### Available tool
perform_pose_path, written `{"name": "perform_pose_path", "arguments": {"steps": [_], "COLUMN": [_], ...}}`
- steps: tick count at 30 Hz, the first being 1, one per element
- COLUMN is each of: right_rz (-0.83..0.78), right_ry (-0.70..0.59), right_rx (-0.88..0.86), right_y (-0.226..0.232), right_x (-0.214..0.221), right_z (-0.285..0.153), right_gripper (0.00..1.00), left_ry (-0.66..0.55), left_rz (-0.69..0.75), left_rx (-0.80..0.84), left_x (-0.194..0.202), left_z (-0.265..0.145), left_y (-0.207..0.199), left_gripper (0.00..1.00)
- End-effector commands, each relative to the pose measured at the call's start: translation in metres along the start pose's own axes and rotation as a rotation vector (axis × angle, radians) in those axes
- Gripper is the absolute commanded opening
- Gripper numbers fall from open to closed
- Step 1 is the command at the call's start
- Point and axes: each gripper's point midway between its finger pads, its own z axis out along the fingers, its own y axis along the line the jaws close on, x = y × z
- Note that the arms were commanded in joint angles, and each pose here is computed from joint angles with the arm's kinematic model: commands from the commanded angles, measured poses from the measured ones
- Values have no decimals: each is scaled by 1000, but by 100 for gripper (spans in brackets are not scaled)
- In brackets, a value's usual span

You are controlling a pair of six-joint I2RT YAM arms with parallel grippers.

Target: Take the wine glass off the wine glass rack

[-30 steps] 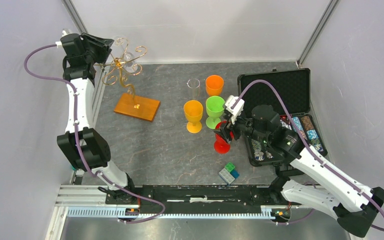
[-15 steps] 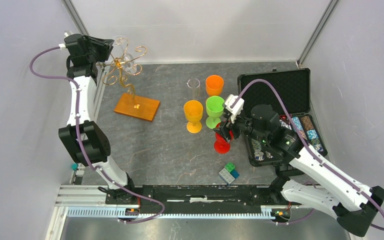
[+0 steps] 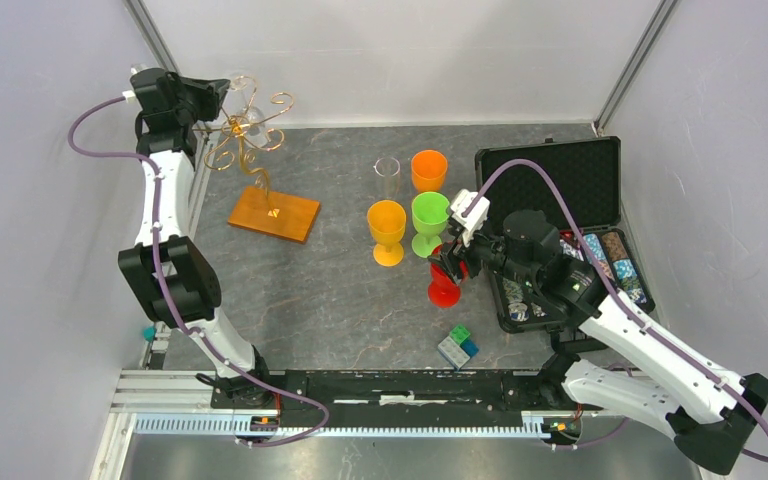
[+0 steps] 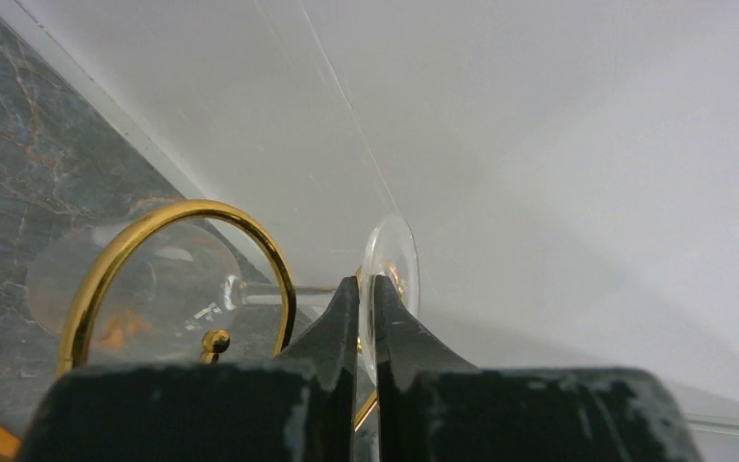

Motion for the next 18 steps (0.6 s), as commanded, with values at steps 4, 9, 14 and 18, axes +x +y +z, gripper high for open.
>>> {"name": "perform_pose_path", "arguments": {"steps": [4,9,14,18], "right_rz": [-21,-25,-25,-24], "right_ry": [-49,-60,-54,-50], "right_rx": [21,23,18,18], "right_y": [-4,-4,-3,-3], "right_x": [-10,-10,-8,-7], "right_z": [-2,-1,0,1], "right_gripper": [69,69,69,69], "left_ry": [-19,-18,3,37], "left_rz": [-6,-23,-73,-58], "left_rx": [123,192,270,326], "left_x": [-8,-9,-6,0], "left_z": [-10,-18,-22,-24], "left_y": [-35,-53,-68,-80], "left_gripper": [2,2,2,2]}}
